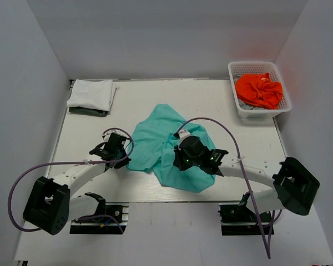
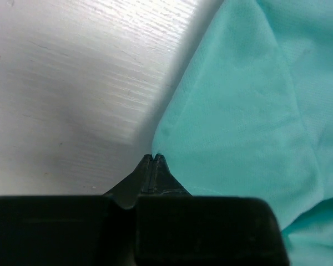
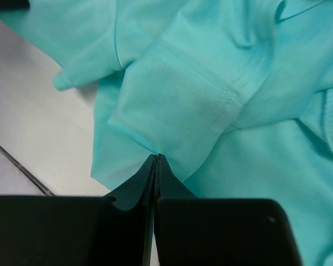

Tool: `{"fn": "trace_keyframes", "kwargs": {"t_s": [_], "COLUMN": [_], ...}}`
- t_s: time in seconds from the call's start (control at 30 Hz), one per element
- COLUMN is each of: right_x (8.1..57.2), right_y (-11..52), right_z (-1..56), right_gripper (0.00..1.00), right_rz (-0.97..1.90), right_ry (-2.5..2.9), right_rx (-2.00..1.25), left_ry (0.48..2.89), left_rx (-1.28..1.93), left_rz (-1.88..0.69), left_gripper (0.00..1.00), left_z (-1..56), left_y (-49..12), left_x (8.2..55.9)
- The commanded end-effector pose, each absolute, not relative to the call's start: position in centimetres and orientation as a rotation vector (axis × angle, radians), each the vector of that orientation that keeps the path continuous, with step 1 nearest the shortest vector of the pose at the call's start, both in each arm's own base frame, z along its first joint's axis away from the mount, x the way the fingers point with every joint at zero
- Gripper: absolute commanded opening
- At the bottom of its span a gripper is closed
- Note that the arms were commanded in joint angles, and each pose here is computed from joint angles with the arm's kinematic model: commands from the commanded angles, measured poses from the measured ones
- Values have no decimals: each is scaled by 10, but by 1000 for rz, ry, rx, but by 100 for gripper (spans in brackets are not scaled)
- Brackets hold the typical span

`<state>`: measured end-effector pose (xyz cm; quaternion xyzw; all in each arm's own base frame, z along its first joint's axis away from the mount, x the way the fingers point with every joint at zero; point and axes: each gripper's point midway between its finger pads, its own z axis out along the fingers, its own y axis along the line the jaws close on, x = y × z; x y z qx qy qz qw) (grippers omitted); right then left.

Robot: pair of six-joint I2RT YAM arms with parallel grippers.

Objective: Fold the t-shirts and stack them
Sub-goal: Flatten out the tshirt

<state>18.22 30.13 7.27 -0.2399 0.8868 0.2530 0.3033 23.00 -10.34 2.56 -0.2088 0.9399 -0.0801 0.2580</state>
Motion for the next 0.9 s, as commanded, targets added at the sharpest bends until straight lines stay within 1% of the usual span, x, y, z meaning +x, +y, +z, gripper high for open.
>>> {"fn": "trace_keyframes", "kwargs": {"t_s": [0.0,0.1,0.23,0.27,0.3,0.33,0.37,0.5,0.53,0.6,0.63,0.67,0.73,0.87], "right_x": [198,205,221,231,237,238,245,249,248,246,244,243,238,220], "right_y": [287,271,241,226,222,203,188,137,132,121,116,112,106,91], "right_z": [99,123,167,180,201,205,225,268,292,312,330,351,375,439], "right_gripper": [0,0,0,0,0,0,0,0,0,0,0,0,0,0], "right_rz": [618,582,479,401,392,303,261,94,124,97,109,146,161,300], "right_ry": [2268,2194,2064,2021,1983,1979,1926,1812,1767,1728,1696,1652,1607,1478], "right_rx": [-477,-395,-297,-225,-175,-137,-46,135,172,162,176,206,167,163], "left_ry": [2464,2411,2290,2227,2185,2129,2078,1884,1827,1754,1706,1680,1599,1455], "left_rx": [-539,-523,-490,-485,-481,-475,-492,-521,-528,-555,-545,-554,-540,-451], "left_rz": [-260,-299,-413,-455,-482,-494,-479,-496,-512,-504,-526,-526,-548,-632], "left_gripper": [0,0,0,0,0,0,0,0,0,0,0,0,0,0], "left_z": [59,82,133,158,172,193,208,283,310,339,366,378,414,479], "left_y": [-107,-109,-119,-122,-124,-123,-117,-105,-102,-93,-92,-88,-82,-81], "left_x": [243,250,264,269,273,278,282,290,291,291,288,286,279,257]}}
